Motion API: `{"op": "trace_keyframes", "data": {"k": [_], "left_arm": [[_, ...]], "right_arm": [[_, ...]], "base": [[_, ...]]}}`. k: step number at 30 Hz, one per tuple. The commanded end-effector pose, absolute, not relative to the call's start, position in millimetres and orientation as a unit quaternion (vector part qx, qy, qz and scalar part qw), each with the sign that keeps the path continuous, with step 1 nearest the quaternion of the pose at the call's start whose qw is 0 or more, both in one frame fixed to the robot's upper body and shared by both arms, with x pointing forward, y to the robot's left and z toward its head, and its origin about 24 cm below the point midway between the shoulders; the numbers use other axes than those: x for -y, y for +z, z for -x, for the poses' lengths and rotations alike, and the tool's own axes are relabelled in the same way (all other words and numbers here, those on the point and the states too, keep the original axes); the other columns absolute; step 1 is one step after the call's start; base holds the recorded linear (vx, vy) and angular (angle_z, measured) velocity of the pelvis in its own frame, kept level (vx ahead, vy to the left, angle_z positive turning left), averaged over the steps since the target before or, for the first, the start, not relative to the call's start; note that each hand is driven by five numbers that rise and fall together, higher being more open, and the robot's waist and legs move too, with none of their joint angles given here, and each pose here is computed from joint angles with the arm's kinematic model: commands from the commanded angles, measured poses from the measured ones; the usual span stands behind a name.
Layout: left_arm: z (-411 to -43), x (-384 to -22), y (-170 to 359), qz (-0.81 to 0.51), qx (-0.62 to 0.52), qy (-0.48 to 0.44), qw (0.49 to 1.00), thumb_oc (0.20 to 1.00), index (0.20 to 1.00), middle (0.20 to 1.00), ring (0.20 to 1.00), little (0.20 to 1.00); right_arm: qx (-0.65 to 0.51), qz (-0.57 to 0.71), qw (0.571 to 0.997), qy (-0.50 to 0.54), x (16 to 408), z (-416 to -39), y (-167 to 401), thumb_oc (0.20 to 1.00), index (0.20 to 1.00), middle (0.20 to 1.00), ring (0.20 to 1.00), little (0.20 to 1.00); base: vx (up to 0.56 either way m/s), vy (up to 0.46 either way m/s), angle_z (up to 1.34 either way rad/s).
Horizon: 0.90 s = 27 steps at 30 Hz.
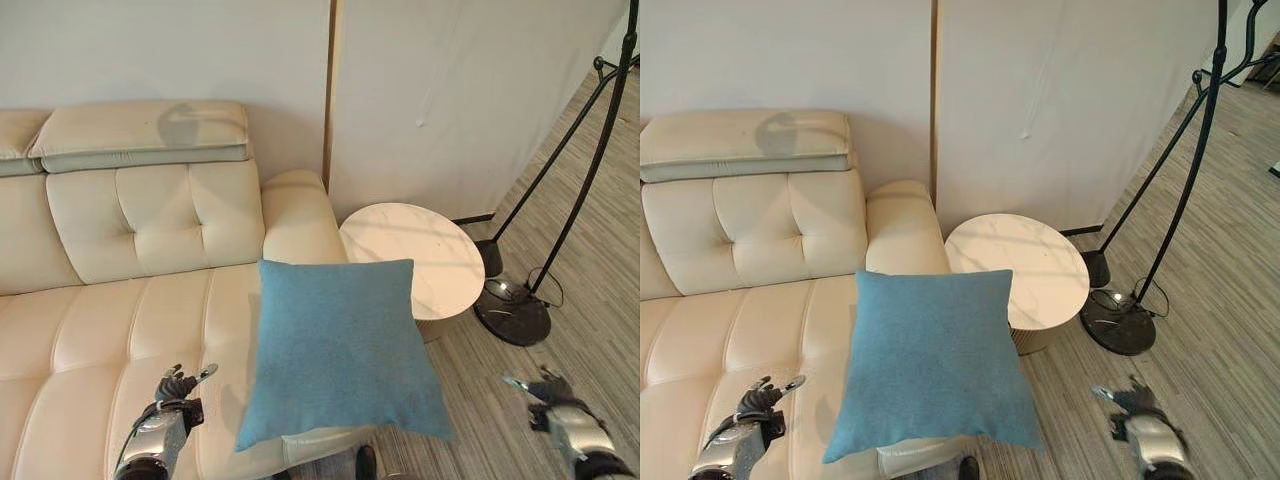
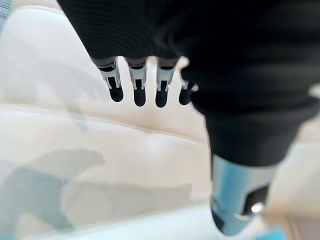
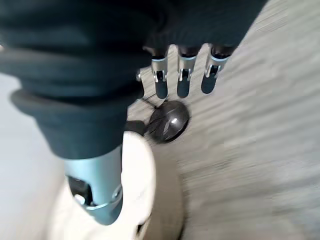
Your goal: Pick up all the scattered cushions and arrange them neatly on the sofa.
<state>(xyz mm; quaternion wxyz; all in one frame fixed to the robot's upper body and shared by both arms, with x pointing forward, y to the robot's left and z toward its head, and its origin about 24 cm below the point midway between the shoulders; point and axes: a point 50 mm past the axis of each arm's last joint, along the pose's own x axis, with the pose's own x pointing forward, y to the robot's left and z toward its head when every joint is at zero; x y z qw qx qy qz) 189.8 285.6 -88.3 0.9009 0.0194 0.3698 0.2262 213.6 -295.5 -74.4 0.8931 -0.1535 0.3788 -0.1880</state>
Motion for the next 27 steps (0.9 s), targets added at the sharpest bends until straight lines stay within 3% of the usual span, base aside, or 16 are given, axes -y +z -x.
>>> {"op": "trace_keyframes", "data": {"k": [1, 12, 20, 27], "left_arm": [[-215.3, -276.1, -77.0, -0.014, -0.333, 0.219, 0.917, 1.000, 1.000, 1.000, 1.000, 1.000], [-223.0, -220.8, -87.3, 0.004, -0.347, 0.140, 0.927, 1.000, 1.000, 1.000, 1.000, 1.000], [-223.5, -188.5, -95.7, -0.047, -0.368, 0.042, 0.928, 1.000, 1.000, 1.000, 1.000, 1.000], [-240.2, -166.0, -93.1, -0.126, -0.362, -0.011, 0.924, 1.000, 1.000, 1.000, 1.000, 1.000]], "right_arm": [[-0.349, 0.144, 0.908, -0.181, 281.3, -235.4, -67.1, 1.000, 1.000, 1.000, 1.000, 1.000], [-0.281, 0.103, 0.952, -0.060, 189.7, -265.1, -56.5, 1.000, 1.000, 1.000, 1.000, 1.000], [-0.314, 0.115, 0.942, -0.002, 164.5, -245.4, -76.1, 1.000, 1.000, 1.000, 1.000, 1.000], [-0.294, 0.071, 0.953, 0.030, 134.6, -250.9, -69.6, 1.000, 1.000, 1.000, 1.000, 1.000]], "base": [[0.00, 0.002, 0.11], [0.01, 0.007, 0.11], [0.00, 0.000, 0.00], [-0.04, 0.009, -0.01]]}}
